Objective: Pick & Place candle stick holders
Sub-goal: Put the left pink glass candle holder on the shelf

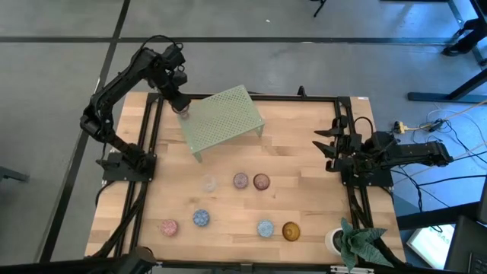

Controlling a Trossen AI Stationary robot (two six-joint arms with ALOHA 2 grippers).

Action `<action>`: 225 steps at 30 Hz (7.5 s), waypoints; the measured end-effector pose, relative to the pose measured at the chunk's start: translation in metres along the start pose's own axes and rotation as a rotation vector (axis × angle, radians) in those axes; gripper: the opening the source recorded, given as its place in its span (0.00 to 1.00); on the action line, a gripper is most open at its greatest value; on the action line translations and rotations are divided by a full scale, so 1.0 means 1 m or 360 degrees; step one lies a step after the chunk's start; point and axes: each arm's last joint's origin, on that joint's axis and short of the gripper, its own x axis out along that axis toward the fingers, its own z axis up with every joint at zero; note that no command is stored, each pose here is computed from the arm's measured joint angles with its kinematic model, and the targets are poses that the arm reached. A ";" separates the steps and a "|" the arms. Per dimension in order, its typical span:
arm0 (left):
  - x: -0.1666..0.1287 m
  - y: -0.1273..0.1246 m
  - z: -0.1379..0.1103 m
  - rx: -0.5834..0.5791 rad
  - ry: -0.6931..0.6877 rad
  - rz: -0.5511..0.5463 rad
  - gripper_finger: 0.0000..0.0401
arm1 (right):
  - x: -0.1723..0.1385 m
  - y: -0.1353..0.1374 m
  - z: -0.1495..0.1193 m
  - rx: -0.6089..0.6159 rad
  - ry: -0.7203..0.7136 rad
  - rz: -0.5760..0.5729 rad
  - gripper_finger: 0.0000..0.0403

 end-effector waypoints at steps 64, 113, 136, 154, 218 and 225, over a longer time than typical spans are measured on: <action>0.027 -0.218 -0.147 0.1087 -0.0802 -0.0020 0.02 | 0.000 0.000 -0.001 0.0007 0.0015 0.0002 0.41; 0.060 -0.239 -0.192 0.0850 -0.0906 0.0162 0.29 | 0.000 0.000 -0.001 0.0000 0.0014 0.0002 0.41; 0.116 -0.158 -0.221 0.0176 -0.1354 0.0680 0.39 | 0.000 0.000 -0.001 -0.0005 0.0022 -0.0001 0.41; 0.121 -0.153 -0.198 -0.0038 -0.1755 0.0712 0.43 | 0.000 0.000 0.000 -0.0060 0.0000 -0.0005 0.41; 0.087 -0.075 -0.211 -0.0202 -0.1799 0.0294 0.14 | 0.000 -0.001 0.003 -0.0077 -0.0052 -0.0015 0.41; 0.098 -0.083 -0.200 -0.0321 -0.1719 0.0449 0.01 | 0.000 -0.001 0.003 -0.0077 -0.0055 -0.0014 0.41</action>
